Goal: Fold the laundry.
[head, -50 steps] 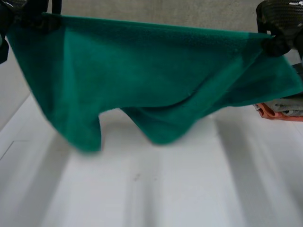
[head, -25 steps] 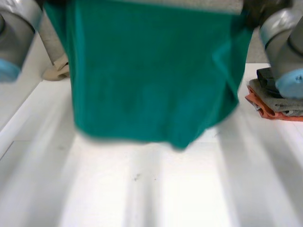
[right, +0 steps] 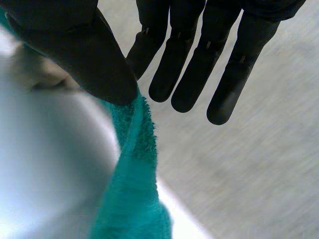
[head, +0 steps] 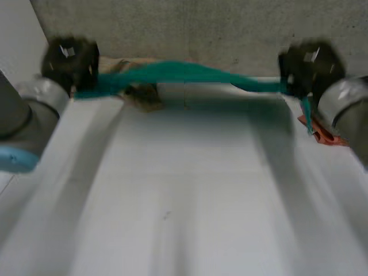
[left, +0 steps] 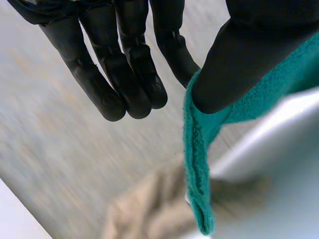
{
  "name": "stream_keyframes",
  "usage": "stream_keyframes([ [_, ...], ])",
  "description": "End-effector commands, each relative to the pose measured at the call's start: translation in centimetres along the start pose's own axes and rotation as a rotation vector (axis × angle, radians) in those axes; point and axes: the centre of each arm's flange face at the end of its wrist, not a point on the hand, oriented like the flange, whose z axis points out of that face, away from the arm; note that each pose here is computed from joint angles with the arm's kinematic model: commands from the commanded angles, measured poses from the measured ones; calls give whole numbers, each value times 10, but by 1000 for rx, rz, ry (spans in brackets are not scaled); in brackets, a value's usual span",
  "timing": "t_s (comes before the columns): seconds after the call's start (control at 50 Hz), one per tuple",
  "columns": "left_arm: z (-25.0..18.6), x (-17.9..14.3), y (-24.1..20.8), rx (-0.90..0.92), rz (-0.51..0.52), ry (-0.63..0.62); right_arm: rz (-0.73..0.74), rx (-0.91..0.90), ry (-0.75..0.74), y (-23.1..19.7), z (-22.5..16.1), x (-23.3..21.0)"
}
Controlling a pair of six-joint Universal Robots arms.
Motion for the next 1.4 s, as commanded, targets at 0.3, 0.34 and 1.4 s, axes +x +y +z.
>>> stream_keyframes([
  [0.3,-18,12,85,-240,54,98,219,-479,92,152,13,-3],
  [0.34,-19,12,84,-241,53,98,250,-497,98,155,13,-3],
  [1.4,-55,19,55,-613,247,257,-115,-533,-272,93,-60,-1],
])
